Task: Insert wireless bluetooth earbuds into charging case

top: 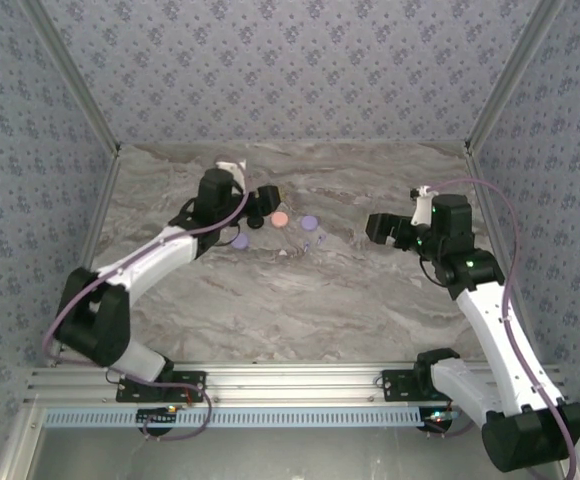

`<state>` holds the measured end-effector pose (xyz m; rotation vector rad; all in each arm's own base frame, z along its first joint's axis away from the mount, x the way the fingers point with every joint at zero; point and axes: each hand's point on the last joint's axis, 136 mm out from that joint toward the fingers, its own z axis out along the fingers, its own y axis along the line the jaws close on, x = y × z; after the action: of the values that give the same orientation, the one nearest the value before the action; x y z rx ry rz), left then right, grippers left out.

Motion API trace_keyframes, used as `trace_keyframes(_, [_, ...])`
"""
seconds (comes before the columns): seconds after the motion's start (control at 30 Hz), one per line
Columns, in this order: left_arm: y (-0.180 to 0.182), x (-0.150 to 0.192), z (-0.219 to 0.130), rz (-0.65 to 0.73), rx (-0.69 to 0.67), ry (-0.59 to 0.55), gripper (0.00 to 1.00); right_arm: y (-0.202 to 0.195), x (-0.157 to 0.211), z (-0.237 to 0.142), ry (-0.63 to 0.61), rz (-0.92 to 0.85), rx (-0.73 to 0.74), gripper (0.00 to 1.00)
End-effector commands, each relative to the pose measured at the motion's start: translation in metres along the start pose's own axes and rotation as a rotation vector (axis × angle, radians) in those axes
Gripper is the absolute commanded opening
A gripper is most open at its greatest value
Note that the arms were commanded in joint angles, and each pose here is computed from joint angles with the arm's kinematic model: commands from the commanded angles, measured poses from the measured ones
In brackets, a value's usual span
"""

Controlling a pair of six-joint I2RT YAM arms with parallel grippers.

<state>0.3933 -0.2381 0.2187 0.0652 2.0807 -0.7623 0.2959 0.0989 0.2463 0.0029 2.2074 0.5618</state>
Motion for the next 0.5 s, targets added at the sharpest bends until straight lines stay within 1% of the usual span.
trace_keyframes(0.0, [0.032, -0.008, -0.032, 0.043, -0.144, -0.084, 0.81, 0.01, 0.005, 0.017, 0.054, -0.009, -0.06, 1.0])
trace_keyframes(0.1, [0.054, -0.009, -0.055, 0.014, -0.195, -0.099, 0.89, 0.023, 0.01, 0.035, 0.099, -0.113, -0.059, 1.0])
trace_keyframes(0.17, [0.069, -0.008, -0.066, -0.021, -0.216, -0.09, 0.91, 0.037, 0.014, 0.049, 0.124, -0.213, -0.074, 1.0])
trace_keyframes(0.33, [0.098, -0.012, -0.091, -0.107, -0.241, -0.099, 0.99, 0.089, 0.035, 0.091, 0.216, -0.494, -0.164, 1.0])
trace_keyframes(0.47, [0.113, -0.012, -0.102, -0.168, -0.233, -0.103, 0.99, 0.133, 0.053, 0.126, 0.31, -0.662, -0.254, 1.0])
